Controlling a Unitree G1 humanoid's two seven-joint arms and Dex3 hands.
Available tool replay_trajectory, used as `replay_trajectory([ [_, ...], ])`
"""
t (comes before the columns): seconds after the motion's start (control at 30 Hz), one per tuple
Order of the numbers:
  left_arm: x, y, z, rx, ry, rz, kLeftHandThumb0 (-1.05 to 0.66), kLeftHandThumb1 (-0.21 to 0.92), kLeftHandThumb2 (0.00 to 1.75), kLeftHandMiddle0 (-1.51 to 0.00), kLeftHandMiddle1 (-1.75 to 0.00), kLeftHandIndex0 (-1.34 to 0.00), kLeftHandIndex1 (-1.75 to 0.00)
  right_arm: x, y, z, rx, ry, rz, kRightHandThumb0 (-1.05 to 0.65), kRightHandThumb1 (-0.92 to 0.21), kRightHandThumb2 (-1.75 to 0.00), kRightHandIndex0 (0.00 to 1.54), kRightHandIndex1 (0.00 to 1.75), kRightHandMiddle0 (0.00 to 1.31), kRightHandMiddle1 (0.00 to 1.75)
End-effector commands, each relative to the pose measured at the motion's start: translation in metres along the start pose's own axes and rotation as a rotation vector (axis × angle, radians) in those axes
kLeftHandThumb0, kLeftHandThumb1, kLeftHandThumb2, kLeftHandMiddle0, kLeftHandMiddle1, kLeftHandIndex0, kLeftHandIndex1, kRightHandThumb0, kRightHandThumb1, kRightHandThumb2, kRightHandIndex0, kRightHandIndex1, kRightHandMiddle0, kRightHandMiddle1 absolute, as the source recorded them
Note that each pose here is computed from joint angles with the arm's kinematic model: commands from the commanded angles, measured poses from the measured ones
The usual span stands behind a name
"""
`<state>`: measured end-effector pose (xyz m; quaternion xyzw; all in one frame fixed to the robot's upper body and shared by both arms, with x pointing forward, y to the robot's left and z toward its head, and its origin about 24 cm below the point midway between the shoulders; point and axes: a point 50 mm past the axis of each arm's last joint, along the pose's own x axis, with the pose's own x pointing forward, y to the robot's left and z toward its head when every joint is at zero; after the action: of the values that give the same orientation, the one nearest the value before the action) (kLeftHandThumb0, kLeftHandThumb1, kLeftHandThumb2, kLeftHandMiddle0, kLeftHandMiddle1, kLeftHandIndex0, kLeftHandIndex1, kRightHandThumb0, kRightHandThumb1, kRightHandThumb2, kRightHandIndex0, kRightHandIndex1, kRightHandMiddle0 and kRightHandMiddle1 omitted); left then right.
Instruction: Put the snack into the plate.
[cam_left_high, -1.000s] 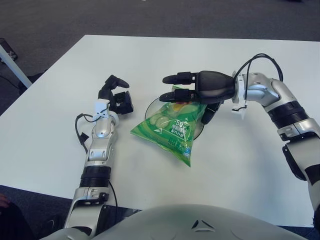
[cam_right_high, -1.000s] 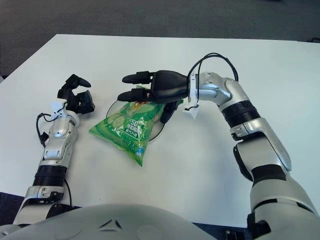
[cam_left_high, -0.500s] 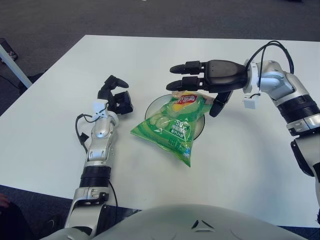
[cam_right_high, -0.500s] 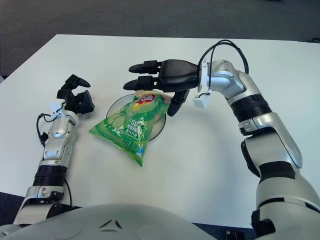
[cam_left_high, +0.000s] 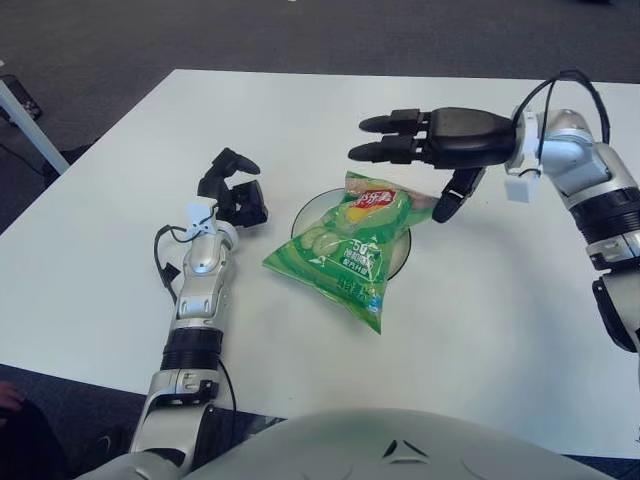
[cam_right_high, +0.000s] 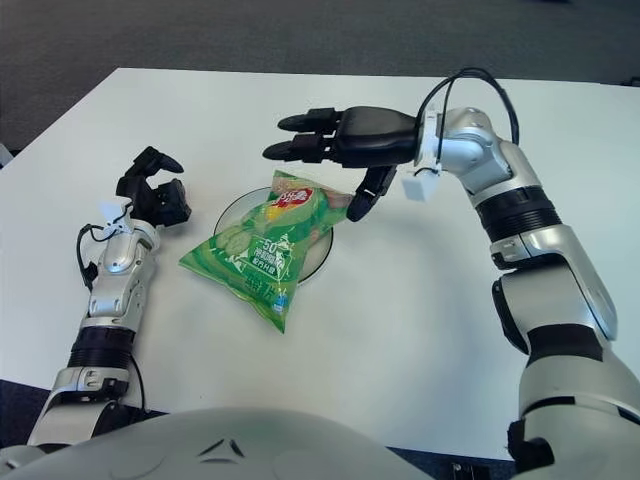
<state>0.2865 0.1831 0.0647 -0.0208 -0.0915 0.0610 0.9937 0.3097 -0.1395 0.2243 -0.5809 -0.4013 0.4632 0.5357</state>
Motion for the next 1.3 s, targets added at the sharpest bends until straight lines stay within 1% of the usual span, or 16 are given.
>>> replay_trajectory([
  [0.0, -0.033, 0.002, -0.045, -0.018, 0.185, 0.035, -0.48, 0.33, 1.31, -1.33, -1.75, -0.61, -1.75, -0.012, -0.005, -0.005, 0.025, 0.061, -0.010, -0.92, -0.75, -0.57, 0.00, 0.00, 0.00, 0.14],
  [0.2, -0.033, 0.002, -0.044, -0.027, 0.187, 0.046, -0.48, 0.33, 1.31, -1.33, -1.75, -0.61, -1.75, -0.027, -0.008, -0.013, 0.057, 0.175, -0.033, -0.93, -0.75, -0.56, 0.00, 0.00, 0.00, 0.13],
  [0.3, -0.033, 0.002, -0.044, -0.031, 0.187, 0.053, -0.48, 0.33, 1.31, -1.33, -1.75, -0.61, -1.75, -0.040, -0.006, -0.022, 0.096, 0.262, -0.062, -0.96, -0.78, -0.55, 0.01, 0.00, 0.00, 0.09],
  [0.37, -0.033, 0.002, -0.044, -0.031, 0.188, 0.056, -0.48, 0.33, 1.31, -1.33, -1.75, -0.61, -1.75, -0.044, -0.003, -0.025, 0.132, 0.296, -0.088, -0.98, -0.82, -0.53, 0.02, 0.01, 0.00, 0.07],
  [0.47, -0.034, 0.003, -0.044, -0.027, 0.188, 0.058, -0.48, 0.33, 1.31, -1.33, -1.75, -0.61, -1.75, -0.052, 0.009, -0.031, 0.266, 0.352, -0.199, -1.00, -0.84, -0.50, 0.04, 0.02, 0.00, 0.10],
  [0.53, -0.034, 0.003, -0.044, -0.022, 0.187, 0.058, -0.48, 0.32, 1.32, -1.33, -1.75, -0.61, -1.75, -0.053, 0.021, -0.037, 0.391, 0.371, -0.295, -1.01, -0.85, -0.47, 0.07, 0.04, 0.00, 0.24],
  [0.7, -0.034, 0.004, -0.043, -0.018, 0.186, 0.057, -0.49, 0.31, 1.33, -1.34, -1.75, -0.62, -1.75, -0.042, 0.032, -0.042, 0.595, 0.361, -0.500, -0.98, -0.81, -0.42, 0.14, 0.09, 0.00, 0.50],
  [0.8, -0.034, 0.004, -0.042, -0.018, 0.187, 0.061, -0.49, 0.30, 1.34, -1.34, -1.75, -0.63, -1.75, -0.043, 0.035, -0.044, 0.693, 0.375, -0.616, -0.91, -0.70, -0.53, 0.09, 0.37, 0.00, 0.63],
  [0.87, -0.033, 0.004, -0.042, -0.020, 0.189, 0.063, -0.49, 0.29, 1.35, -1.35, -1.75, -0.64, -1.75, -0.044, 0.047, -0.044, 0.790, 0.399, -0.681, -0.83, -0.63, -0.65, 0.08, 0.61, 0.00, 0.71],
  [0.97, -0.033, 0.005, -0.041, -0.022, 0.187, 0.066, -0.49, 0.29, 1.36, -1.35, -1.75, -0.64, -1.75, -0.043, 0.055, -0.043, 0.892, 0.419, -0.739, -0.70, -0.56, -0.80, 0.14, 0.80, 0.00, 0.81],
  [1.0, -0.033, 0.006, -0.041, -0.021, 0.187, 0.066, -0.49, 0.29, 1.36, -1.35, -1.75, -0.64, -1.75, -0.041, 0.059, -0.044, 0.935, 0.419, -0.773, -0.68, -0.55, -0.82, 0.14, 0.82, 0.00, 0.82],
  [1.07, -0.033, 0.006, -0.041, -0.018, 0.187, 0.065, -0.50, 0.28, 1.36, -1.35, -1.75, -0.64, -1.75, -0.038, 0.068, -0.045, 1.003, 0.418, -0.839, -0.53, -0.50, -0.98, 0.22, 1.00, 0.00, 1.02],
  [1.1, -0.033, 0.006, -0.041, -0.013, 0.185, 0.064, -0.50, 0.28, 1.36, -1.35, -1.75, -0.64, -1.75, -0.036, 0.077, -0.046, 1.043, 0.430, -0.896, -0.50, -0.49, -1.01, 0.24, 1.04, 0.00, 1.06],
  [1.17, -0.033, 0.006, -0.040, -0.006, 0.180, 0.062, -0.50, 0.28, 1.37, -1.35, -1.75, -0.64, -1.75, -0.032, 0.087, -0.047, 1.089, 0.457, -0.975, -0.38, -0.45, -1.13, 0.30, 1.25, 0.00, 1.38],
  [1.23, -0.033, 0.005, -0.039, -0.001, 0.175, 0.060, -0.50, 0.28, 1.37, -1.36, -1.75, -0.65, -1.75, -0.031, 0.090, -0.047, 1.113, 0.482, -1.032, -0.20, -0.59, -0.95, 0.36, 1.42, 0.06, 1.56],
  [1.27, -0.033, 0.005, -0.039, 0.000, 0.174, 0.059, -0.50, 0.28, 1.37, -1.36, -1.75, -0.65, -1.75, -0.031, 0.091, -0.047, 1.120, 0.492, -1.051, -0.13, -0.63, -0.91, 0.38, 1.49, 0.08, 1.62],
])
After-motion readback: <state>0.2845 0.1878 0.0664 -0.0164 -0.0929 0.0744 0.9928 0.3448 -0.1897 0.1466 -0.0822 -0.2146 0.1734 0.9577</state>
